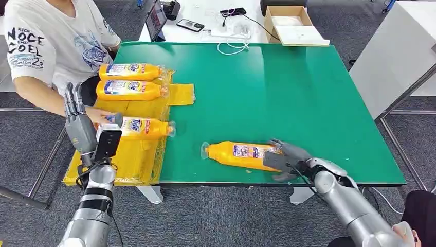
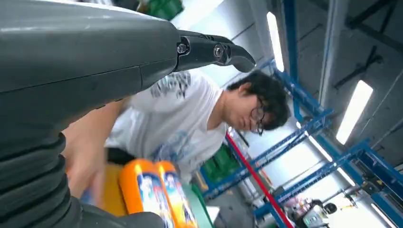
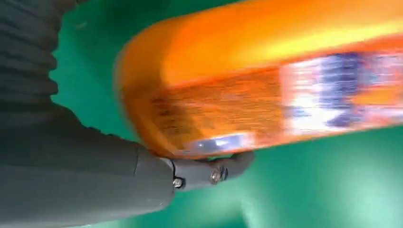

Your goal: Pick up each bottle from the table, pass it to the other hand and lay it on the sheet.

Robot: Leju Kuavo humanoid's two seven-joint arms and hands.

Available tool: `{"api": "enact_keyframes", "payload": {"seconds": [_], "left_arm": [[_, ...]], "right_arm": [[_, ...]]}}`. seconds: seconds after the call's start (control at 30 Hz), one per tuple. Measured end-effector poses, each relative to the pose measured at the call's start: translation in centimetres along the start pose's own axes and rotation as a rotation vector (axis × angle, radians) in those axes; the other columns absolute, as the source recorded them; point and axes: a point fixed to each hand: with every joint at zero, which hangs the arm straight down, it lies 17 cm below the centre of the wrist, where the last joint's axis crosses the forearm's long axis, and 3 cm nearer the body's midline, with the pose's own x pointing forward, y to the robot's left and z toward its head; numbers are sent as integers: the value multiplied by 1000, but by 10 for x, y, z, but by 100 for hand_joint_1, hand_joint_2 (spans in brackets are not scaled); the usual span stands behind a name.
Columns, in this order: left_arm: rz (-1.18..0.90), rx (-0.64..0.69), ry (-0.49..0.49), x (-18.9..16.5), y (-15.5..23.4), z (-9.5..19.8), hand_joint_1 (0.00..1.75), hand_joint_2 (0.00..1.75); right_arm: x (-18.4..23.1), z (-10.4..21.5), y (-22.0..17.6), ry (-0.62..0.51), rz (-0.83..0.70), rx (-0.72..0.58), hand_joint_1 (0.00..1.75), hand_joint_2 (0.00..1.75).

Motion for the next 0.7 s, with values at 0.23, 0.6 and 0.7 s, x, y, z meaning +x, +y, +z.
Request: {"api": "enact_keyframes", "payload": {"seconds": [0.23, 0.6, 0.7], "left_arm": [[61, -43, 15, 10, -24, 8, 0, 175], [93, -82, 15, 20, -43, 15, 0, 175], [90, -92, 16, 20, -46, 17, 0, 175]], "right_arm": [[-23, 14, -27, 83, 62, 31, 0, 175], [-10, -15, -15, 50, 112, -87, 0, 175], [-5, -22, -10, 36, 113, -110, 0, 175]]}}
